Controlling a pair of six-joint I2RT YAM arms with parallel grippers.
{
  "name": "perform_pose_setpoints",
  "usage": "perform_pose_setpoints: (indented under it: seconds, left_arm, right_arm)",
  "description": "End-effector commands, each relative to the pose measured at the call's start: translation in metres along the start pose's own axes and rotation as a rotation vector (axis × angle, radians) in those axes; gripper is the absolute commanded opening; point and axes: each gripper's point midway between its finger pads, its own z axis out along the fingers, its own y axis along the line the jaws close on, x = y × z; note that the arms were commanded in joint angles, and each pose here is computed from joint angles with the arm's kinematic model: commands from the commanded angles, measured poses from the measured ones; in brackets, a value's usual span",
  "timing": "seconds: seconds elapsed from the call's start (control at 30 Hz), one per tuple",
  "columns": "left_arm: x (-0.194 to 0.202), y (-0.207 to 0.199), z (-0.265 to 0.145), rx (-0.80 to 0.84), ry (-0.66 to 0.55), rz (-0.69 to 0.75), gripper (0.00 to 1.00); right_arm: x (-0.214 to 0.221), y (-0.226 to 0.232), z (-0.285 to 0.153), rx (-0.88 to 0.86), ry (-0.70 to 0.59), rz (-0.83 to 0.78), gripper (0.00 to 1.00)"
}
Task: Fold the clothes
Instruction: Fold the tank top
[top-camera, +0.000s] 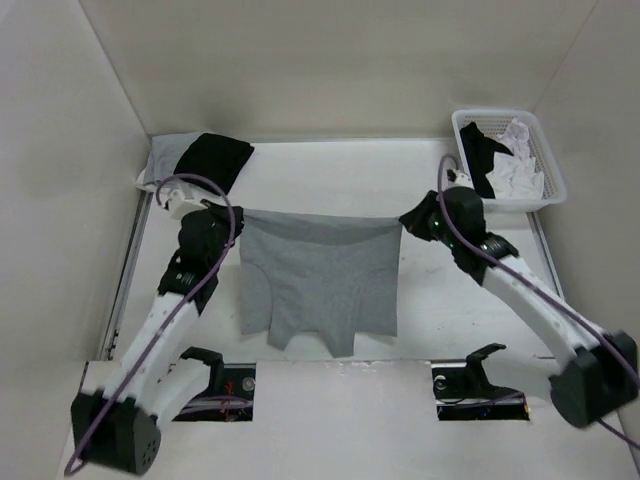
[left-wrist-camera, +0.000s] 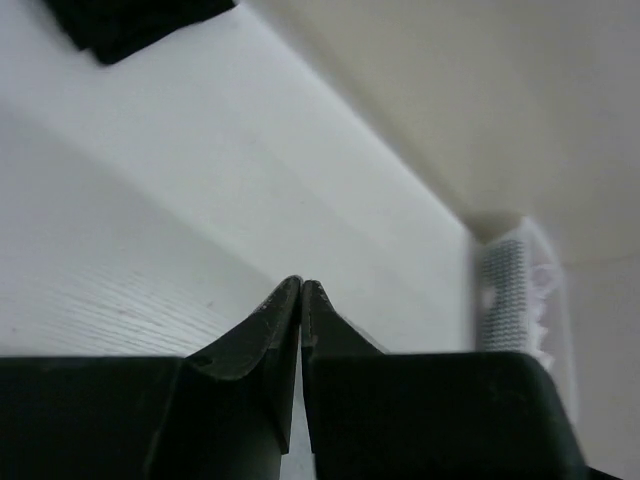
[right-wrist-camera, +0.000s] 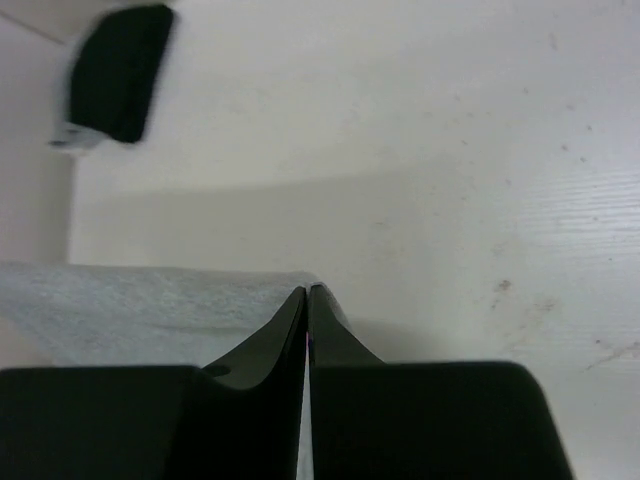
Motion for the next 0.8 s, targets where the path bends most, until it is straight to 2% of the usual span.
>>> perform_pose_setpoints:
  seconds: [0.0, 0.17, 0.3, 0.47, 0.67, 0.77]
  left_arm:
    - [0.006, 0.017, 0.053, -0.051, -0.027, -0.025, 0.03]
    - [0.014, 0.025, 0.139, -0.119, 0.001, -0.054, 0.03]
    - [0.014, 0.014, 0.159, -0.083, 0.044, -0.074, 0.03]
    - [0.032, 0.039, 0.124, -0.084, 0.063, -0.113, 0.03]
    - [0.066, 0.074, 0.064, -0.075, 0.126, -0.128, 0.03]
    - [0.065, 0.083, 0.037, -0.056, 0.119, -0.139, 0.03]
  right_arm:
    - [-0.011, 0.006, 0.056, -0.120, 0.031, 0.049, 0.05]
    - [-0.033, -0.026, 0.150, -0.031, 0.089, 0.098, 0.04]
    - [-0.039, -0.028, 0.158, -0.024, 0.083, 0.100, 0.04]
    - [-0.020, -0.034, 0.121, -0.033, 0.042, 0.107, 0.04]
    - [0.040, -0.042, 0.069, -0.048, 0.064, 0.120, 0.04]
    - [0.062, -0.045, 0.048, -0.054, 0.073, 0.113, 0.05]
